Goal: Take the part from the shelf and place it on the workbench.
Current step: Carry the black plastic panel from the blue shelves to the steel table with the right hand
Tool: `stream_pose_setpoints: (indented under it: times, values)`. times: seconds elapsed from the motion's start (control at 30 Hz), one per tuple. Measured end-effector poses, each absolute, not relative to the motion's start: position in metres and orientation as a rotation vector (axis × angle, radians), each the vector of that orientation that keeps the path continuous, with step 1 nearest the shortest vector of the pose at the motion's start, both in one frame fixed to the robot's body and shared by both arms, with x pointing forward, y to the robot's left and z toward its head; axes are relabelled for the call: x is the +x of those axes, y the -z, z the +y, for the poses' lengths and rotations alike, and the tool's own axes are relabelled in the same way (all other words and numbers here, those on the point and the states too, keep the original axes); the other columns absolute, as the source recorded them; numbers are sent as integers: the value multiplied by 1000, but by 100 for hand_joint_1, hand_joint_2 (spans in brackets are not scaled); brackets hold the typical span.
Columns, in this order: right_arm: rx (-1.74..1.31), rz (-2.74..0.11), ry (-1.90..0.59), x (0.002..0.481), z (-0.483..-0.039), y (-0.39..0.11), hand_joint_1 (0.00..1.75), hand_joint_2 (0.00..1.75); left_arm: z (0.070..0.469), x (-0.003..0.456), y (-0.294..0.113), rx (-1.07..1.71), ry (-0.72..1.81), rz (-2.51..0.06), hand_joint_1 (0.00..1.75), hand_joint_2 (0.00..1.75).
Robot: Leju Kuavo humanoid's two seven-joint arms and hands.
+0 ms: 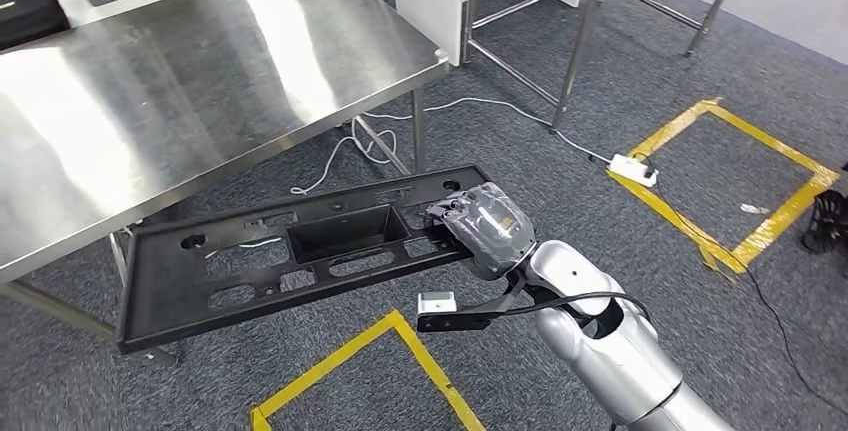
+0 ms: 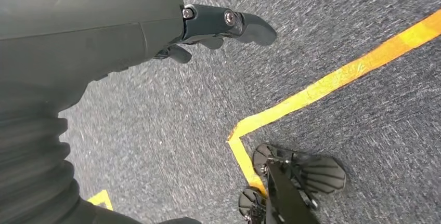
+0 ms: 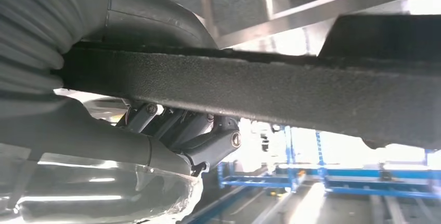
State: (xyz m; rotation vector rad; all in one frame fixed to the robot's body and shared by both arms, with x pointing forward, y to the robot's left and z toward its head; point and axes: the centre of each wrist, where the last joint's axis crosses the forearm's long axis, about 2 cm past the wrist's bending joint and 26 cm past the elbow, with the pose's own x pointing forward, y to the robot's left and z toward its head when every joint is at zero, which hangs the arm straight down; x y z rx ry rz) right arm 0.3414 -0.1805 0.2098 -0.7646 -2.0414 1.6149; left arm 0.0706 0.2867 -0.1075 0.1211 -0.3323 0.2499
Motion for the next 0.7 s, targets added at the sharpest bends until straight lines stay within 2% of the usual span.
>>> stream_pose_setpoints:
  times: [0.7]
  values:
    - [-740, -2058, -1630, 345, -177, -216, 175, 175, 288, 62, 109, 138, -269, -301, 0, 175]
